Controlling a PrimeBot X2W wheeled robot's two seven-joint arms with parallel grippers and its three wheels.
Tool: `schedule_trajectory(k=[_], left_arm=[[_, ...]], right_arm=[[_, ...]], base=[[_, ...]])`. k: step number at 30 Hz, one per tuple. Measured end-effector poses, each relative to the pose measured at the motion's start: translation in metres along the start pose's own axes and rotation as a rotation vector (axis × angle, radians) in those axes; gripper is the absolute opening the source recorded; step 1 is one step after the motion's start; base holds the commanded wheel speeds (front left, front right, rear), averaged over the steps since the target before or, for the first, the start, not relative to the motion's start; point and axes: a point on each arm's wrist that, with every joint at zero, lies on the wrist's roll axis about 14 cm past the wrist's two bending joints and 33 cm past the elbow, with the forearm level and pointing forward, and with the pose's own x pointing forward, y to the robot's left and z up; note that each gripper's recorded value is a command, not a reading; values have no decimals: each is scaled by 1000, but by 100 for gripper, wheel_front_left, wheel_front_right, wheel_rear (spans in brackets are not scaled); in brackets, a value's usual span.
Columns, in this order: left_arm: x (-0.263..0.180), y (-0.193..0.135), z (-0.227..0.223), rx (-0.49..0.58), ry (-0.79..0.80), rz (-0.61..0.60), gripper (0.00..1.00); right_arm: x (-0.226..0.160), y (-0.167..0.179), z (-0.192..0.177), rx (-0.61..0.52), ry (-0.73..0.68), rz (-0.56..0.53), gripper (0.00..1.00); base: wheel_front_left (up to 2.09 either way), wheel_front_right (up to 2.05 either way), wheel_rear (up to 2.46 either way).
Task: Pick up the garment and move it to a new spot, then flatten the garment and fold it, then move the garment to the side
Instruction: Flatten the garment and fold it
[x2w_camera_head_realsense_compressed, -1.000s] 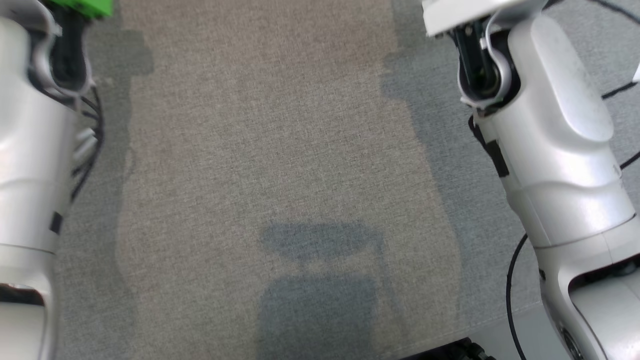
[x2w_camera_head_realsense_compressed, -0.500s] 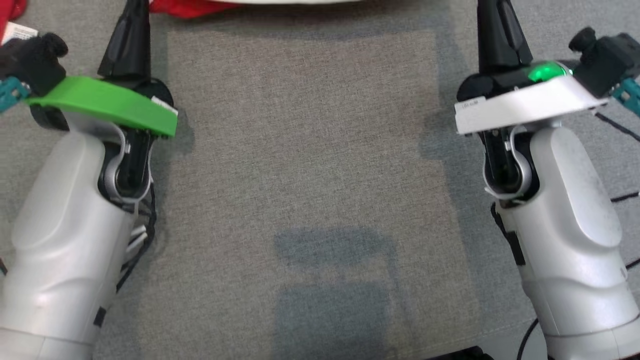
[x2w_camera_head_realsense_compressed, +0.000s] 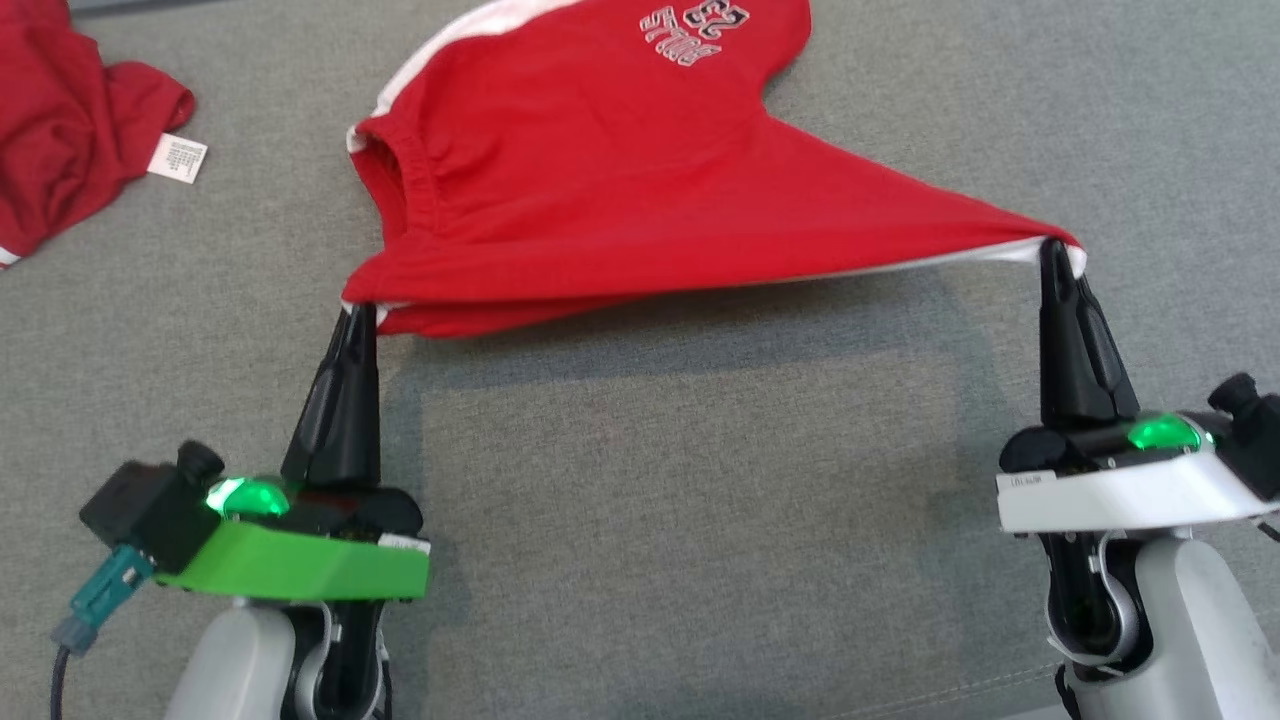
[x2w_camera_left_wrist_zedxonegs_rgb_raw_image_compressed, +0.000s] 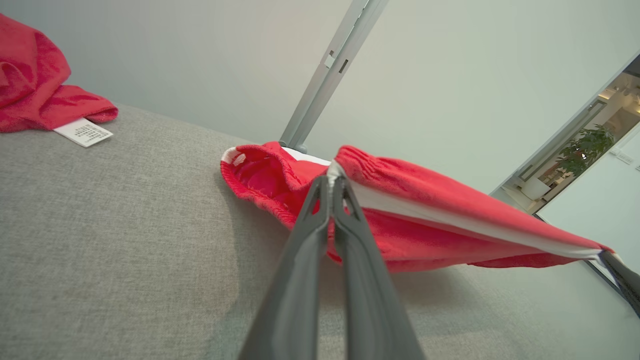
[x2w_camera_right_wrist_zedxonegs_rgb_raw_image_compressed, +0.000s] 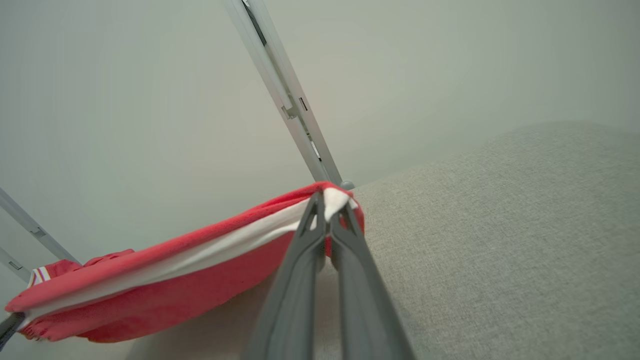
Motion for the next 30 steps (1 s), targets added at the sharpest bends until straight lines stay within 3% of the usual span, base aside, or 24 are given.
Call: schedule_trajectory(k=[5,15,22,30], left_arm=[[-53,-33,25,3,-75,-4,0],[-102,-64,48,35,-123,-40,0],[-111,-58,22,-17,-30,13,0],[-100,-35,-4,-52,53,87,0]], right_arm=[[-44,11,37,4,-65,6,0],[-79,31,77,-24,-124,60,0],[-74,19,44,-14,4,26,0],[-36,14,9,-29,122,46,0]], base=[[0,0,0],[0,0,0],[0,0,0],[0,0,0]])
